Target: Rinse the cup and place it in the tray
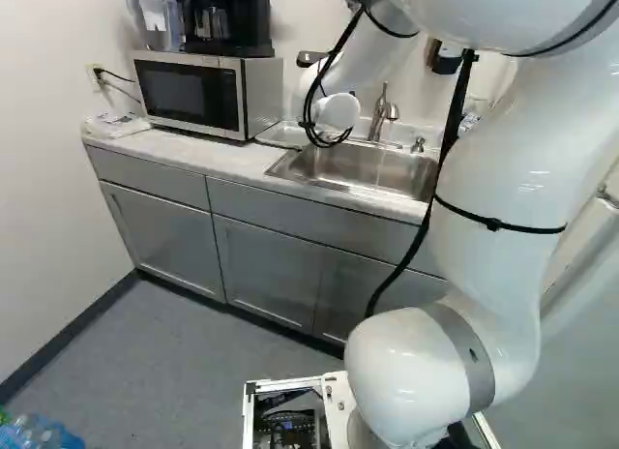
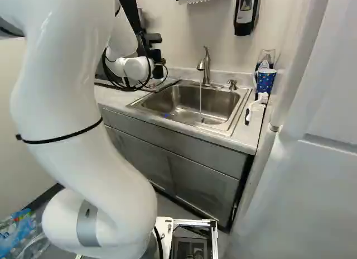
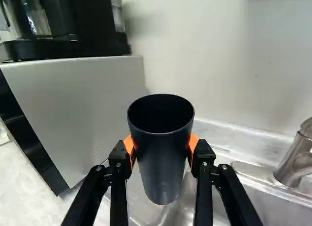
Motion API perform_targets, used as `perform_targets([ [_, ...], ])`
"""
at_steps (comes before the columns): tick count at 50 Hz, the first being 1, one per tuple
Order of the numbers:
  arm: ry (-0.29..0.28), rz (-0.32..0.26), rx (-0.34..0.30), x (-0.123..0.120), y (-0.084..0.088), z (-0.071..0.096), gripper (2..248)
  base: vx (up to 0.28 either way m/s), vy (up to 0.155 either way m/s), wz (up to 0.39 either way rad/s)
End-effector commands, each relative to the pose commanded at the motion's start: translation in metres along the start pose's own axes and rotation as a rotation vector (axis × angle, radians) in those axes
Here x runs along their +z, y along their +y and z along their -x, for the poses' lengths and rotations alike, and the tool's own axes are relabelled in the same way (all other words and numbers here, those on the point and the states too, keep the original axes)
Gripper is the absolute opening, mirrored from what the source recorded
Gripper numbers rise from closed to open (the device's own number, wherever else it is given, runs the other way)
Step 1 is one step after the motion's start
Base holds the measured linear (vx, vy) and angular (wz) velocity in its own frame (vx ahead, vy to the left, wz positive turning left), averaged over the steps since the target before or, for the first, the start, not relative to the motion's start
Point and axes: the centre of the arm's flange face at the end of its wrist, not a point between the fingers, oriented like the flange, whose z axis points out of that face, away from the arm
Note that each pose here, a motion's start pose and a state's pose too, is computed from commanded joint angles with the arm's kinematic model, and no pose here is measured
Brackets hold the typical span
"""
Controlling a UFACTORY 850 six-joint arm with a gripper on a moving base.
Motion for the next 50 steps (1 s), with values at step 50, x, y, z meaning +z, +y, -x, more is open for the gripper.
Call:
perform_targets([
  [50, -0.030, -0.020, -0.004, 0.081, -0.016, 0.044, 124, 0.000, 0.000, 0.000],
])
